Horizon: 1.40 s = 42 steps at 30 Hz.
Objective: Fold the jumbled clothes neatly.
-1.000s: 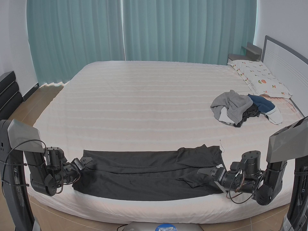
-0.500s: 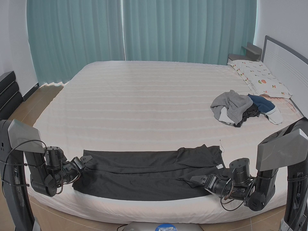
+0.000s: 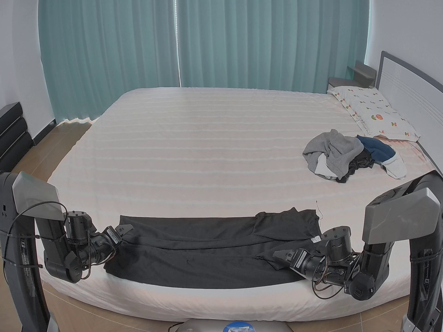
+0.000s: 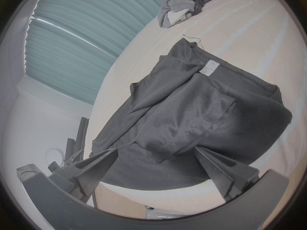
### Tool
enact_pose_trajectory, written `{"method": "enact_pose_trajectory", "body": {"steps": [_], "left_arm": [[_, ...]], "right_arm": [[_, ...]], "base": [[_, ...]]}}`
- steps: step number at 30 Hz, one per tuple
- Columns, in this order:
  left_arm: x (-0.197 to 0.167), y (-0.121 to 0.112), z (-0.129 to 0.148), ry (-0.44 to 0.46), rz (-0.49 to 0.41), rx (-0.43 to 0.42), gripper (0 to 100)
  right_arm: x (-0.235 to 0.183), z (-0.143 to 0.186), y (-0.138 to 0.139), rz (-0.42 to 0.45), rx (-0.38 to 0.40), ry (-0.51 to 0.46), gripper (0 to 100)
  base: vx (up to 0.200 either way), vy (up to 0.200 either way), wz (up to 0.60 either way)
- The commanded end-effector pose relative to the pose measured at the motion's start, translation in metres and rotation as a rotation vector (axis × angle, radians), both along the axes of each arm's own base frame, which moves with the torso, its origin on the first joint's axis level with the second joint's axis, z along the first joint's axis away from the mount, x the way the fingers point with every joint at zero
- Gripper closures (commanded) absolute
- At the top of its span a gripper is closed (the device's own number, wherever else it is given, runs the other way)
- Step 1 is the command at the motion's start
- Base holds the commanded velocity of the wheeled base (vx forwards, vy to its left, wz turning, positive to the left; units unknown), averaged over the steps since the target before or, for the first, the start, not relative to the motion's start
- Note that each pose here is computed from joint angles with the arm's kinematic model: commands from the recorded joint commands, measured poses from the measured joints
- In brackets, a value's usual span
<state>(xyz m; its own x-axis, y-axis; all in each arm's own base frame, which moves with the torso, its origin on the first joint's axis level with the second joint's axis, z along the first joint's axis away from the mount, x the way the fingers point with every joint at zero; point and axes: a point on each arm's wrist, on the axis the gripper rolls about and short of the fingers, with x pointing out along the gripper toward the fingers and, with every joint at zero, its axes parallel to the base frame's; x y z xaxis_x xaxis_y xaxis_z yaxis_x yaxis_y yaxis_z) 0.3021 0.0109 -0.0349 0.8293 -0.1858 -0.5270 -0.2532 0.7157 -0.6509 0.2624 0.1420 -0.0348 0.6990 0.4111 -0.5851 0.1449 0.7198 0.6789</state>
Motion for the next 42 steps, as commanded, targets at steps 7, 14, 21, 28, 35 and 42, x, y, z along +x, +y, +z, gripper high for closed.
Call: {"method": "enact_pose_trajectory", "body": {"steps": [7,14,21,28,35,42], "left_arm": [[0.000,0.000,-0.001,0.002,0.001,0.000,0],[0.000,0.000,0.000,0.000,0.000,0.001,0],[0.001,0.000,0.000,-0.002,0.000,0.001,0],[0.000,0.000,-0.004,0.008,-0.014,0.025,0],[0.000,0.000,-0.004,0.008,-0.016,0.028,0],[0.000,0.000,-0.004,0.006,-0.015,0.027,0]], "right_arm": [[0.006,-0.001,0.002,-0.023,-0.007,-0.012,0],[0.007,-0.001,0.003,-0.026,-0.018,0.000,100],[0.004,-0.002,0.002,-0.022,-0.033,0.019,100],[0.000,0.002,0.002,-0.013,-0.054,0.052,100],[-0.004,0.013,0.001,-0.002,-0.038,0.032,100],[-0.008,0.014,0.005,0.017,-0.038,0.033,100]], "base": [[0.000,0.000,0.00],[0.000,0.000,0.00],[0.000,0.000,0.00],[0.000,0.000,0.00],[0.000,0.000,0.00],[0.000,0.000,0.00]]}}
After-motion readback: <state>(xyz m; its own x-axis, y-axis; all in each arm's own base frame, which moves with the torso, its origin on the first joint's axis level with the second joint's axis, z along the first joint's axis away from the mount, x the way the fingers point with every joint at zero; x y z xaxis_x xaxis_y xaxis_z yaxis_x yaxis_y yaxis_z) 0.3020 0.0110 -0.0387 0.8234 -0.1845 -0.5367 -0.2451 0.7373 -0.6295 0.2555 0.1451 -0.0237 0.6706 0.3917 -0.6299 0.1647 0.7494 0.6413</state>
